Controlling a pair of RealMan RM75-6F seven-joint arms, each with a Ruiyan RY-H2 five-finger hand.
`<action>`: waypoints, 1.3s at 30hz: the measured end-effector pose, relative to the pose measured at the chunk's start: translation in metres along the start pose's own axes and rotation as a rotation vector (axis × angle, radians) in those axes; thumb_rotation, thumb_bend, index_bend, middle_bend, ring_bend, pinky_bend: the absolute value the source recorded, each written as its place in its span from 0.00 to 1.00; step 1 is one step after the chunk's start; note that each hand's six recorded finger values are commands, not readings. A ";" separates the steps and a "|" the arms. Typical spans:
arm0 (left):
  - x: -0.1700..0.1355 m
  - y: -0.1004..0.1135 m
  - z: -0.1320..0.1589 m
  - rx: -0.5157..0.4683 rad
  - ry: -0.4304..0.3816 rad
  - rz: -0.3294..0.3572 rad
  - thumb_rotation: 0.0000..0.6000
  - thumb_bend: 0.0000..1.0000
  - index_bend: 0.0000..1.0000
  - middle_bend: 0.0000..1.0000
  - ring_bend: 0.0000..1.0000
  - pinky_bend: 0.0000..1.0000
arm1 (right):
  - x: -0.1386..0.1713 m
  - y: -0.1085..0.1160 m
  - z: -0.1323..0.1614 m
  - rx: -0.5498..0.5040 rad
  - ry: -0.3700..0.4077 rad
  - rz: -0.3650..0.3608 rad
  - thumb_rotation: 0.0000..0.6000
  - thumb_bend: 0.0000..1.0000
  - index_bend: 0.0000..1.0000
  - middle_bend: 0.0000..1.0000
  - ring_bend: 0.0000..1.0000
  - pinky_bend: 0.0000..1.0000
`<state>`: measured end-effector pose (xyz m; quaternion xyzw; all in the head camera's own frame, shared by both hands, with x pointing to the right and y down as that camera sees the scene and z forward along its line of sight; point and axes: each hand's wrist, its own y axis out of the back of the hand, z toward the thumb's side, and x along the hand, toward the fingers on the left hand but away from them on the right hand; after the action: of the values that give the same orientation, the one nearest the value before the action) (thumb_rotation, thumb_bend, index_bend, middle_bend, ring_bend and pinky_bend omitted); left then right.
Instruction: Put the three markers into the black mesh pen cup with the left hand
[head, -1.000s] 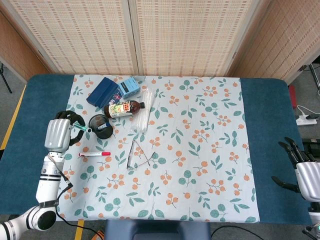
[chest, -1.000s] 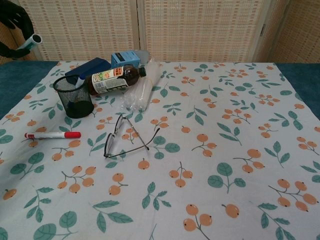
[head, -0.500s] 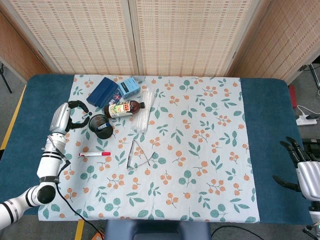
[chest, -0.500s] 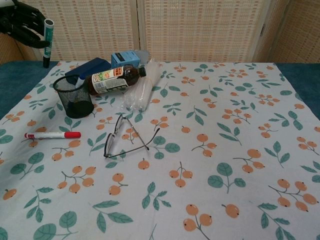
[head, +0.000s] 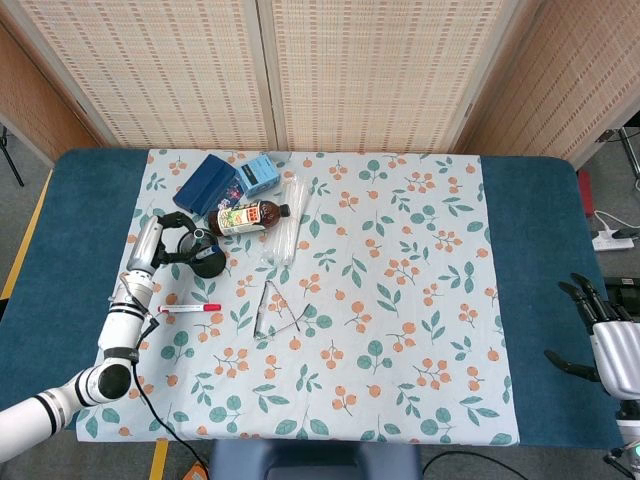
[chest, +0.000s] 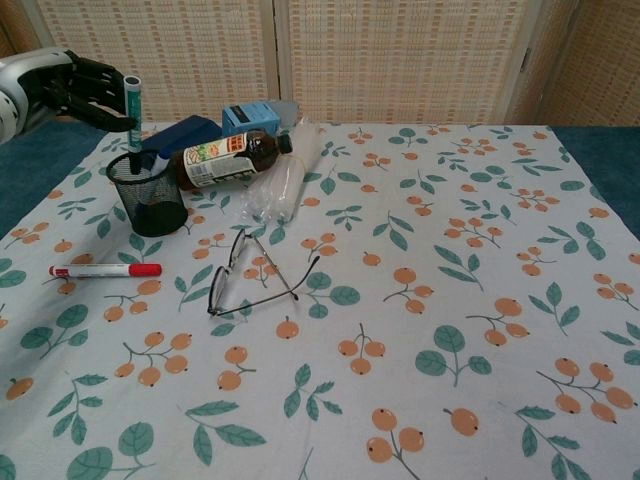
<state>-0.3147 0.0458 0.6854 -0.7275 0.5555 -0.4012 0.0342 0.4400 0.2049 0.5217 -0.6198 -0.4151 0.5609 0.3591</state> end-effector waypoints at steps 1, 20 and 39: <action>0.000 -0.002 -0.001 0.005 0.001 -0.004 1.00 0.30 0.60 0.60 0.28 0.25 | 0.000 0.000 0.000 -0.001 0.000 -0.002 1.00 0.00 0.16 0.06 0.29 0.30; 0.005 -0.012 -0.017 0.147 0.013 -0.029 1.00 0.30 0.46 0.32 0.17 0.22 | 0.000 -0.001 0.001 -0.005 0.005 0.007 1.00 0.00 0.16 0.06 0.29 0.30; -0.116 -0.026 0.027 0.935 -0.283 0.199 1.00 0.30 0.41 0.46 0.27 0.31 | 0.000 -0.001 0.003 -0.002 0.011 0.005 1.00 0.00 0.16 0.06 0.30 0.30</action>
<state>-0.2846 0.1422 0.6169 -0.6252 0.3728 -0.4995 0.4697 0.4372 0.2056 0.5220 -0.6244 -0.4122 0.5577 0.3594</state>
